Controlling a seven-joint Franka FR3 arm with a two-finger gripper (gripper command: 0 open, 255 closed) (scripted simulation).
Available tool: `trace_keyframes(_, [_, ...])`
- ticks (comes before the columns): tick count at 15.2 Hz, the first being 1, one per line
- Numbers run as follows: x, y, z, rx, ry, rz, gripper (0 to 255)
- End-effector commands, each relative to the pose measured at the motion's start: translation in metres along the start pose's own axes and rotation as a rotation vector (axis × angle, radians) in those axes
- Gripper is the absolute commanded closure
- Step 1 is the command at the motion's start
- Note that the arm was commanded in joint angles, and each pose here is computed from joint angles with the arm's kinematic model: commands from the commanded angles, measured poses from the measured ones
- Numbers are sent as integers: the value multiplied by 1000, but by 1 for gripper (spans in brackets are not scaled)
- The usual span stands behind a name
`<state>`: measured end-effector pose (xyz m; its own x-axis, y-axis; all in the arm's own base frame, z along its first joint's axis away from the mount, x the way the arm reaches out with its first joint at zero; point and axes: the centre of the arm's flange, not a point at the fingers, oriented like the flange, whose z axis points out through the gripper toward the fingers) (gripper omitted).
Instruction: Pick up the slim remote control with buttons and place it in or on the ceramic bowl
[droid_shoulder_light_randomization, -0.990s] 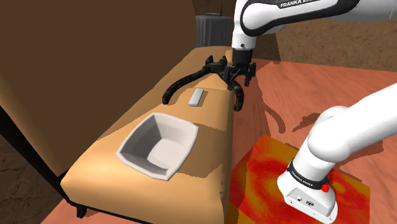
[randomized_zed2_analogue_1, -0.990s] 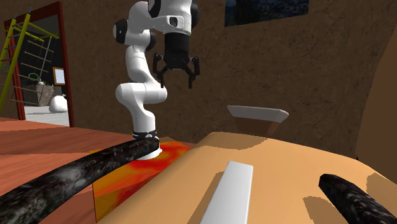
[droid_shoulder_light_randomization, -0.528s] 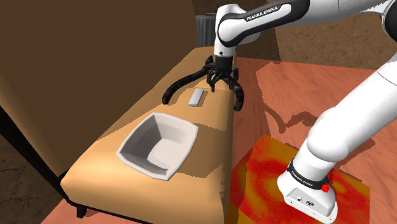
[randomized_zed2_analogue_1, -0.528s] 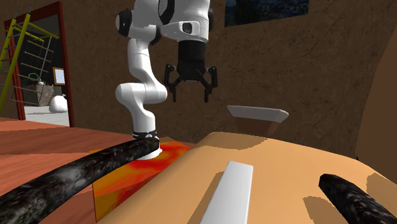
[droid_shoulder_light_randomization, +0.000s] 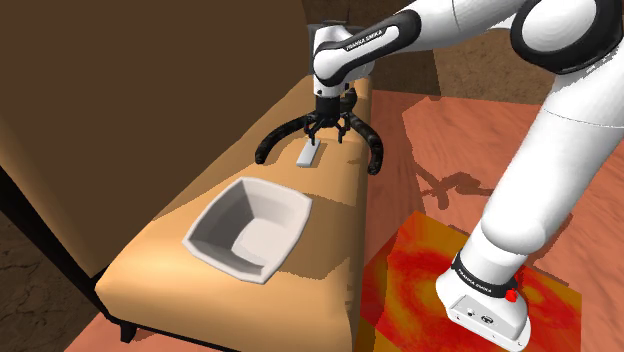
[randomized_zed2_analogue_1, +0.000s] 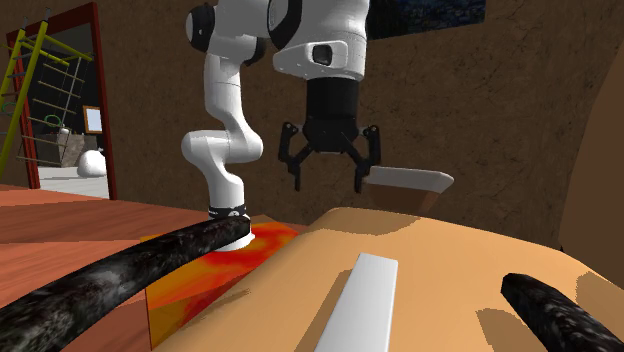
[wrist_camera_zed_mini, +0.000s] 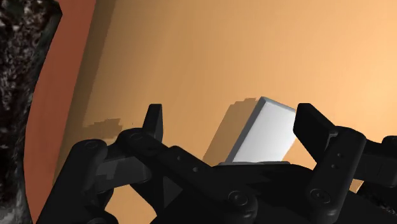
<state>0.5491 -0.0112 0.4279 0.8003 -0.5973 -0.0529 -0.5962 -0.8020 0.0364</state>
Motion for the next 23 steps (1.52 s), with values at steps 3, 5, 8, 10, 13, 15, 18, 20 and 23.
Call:
trace_keyframes(3, [46, -18, 19, -2, 8, 78, 0])
trace_keyframes(5, [69, -26, 28, -3, 13, 116, 0])
trace_keyframes(8, [103, -37, 42, -5, 19, 173, 0])
trace_keyframes(10, [123, -43, 50, -5, 23, 205, 0])
trace_keyframes(13, [123, -42, 65, -5, 23, 205, 0])
trace_keyframes(15, [124, -42, 76, -5, 23, 205, 0])
trace_keyframes(18, [124, -42, 90, -5, 23, 205, 0])
trace_keyframes(20, [124, -42, 90, -5, 23, 205, 0])
trace_keyframes(23, [124, -42, 90, -5, 23, 205, 0])
